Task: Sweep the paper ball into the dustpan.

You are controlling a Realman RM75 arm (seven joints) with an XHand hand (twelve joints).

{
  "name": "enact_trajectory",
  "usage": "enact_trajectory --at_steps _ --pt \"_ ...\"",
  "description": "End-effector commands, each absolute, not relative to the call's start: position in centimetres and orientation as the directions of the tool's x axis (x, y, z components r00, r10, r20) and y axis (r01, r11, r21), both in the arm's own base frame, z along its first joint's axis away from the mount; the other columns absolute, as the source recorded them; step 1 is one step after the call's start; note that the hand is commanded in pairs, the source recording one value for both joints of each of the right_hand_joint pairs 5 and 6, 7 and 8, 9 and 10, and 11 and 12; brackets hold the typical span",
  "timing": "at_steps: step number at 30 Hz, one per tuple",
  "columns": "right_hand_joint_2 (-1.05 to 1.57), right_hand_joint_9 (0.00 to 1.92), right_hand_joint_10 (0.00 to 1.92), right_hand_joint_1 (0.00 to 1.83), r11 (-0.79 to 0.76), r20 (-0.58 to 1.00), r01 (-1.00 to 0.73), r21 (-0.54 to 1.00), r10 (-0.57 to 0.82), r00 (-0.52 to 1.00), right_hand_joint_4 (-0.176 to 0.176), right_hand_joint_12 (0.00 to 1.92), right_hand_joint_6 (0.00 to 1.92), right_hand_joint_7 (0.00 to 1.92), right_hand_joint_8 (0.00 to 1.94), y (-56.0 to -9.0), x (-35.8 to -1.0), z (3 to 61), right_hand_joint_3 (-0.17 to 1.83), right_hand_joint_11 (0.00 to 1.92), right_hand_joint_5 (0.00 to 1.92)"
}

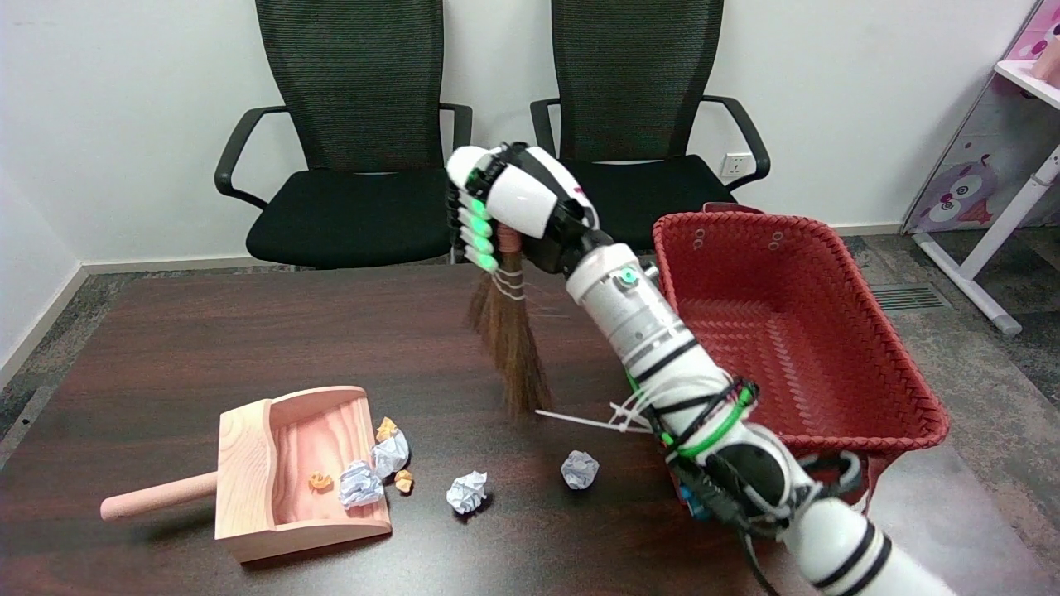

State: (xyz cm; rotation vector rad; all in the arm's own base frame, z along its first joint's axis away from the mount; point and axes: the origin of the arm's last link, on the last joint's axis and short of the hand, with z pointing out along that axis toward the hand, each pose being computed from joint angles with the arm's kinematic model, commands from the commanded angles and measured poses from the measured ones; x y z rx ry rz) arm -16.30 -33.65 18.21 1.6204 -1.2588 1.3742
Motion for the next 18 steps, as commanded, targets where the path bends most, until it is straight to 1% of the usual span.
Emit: enact_trajectory --at_steps 1,6,12,18 --pt "1.39 1.92 1.92 0.73 -0.268 0.993 -0.963 0.009 0.117 -0.023 0.055 1.92 1.92 1.92 1.92 -28.3 -19.0 19.5 1.55 1.92 1.92" --pt "1.39 1.92 1.92 0.73 -0.256 0.978 -0.967 0.015 0.204 -0.039 0.057 1.92 1.92 1.92 1.92 -26.7 -19.2 19.7 1.56 1.92 1.92" --pt "1.38 1.92 1.92 0.73 -0.24 0.957 -0.97 0.05 0.288 -0.022 0.057 1.92 1.92 1.92 1.92 -25.2 -19.4 20.0 1.55 1.92 1.92" --pt "1.38 1.92 1.92 0.73 -0.229 0.951 -0.97 0.074 0.308 0.0 0.057 1.92 1.92 1.92 1.92 -24.6 -19.4 20.6 1.54 1.92 1.92"
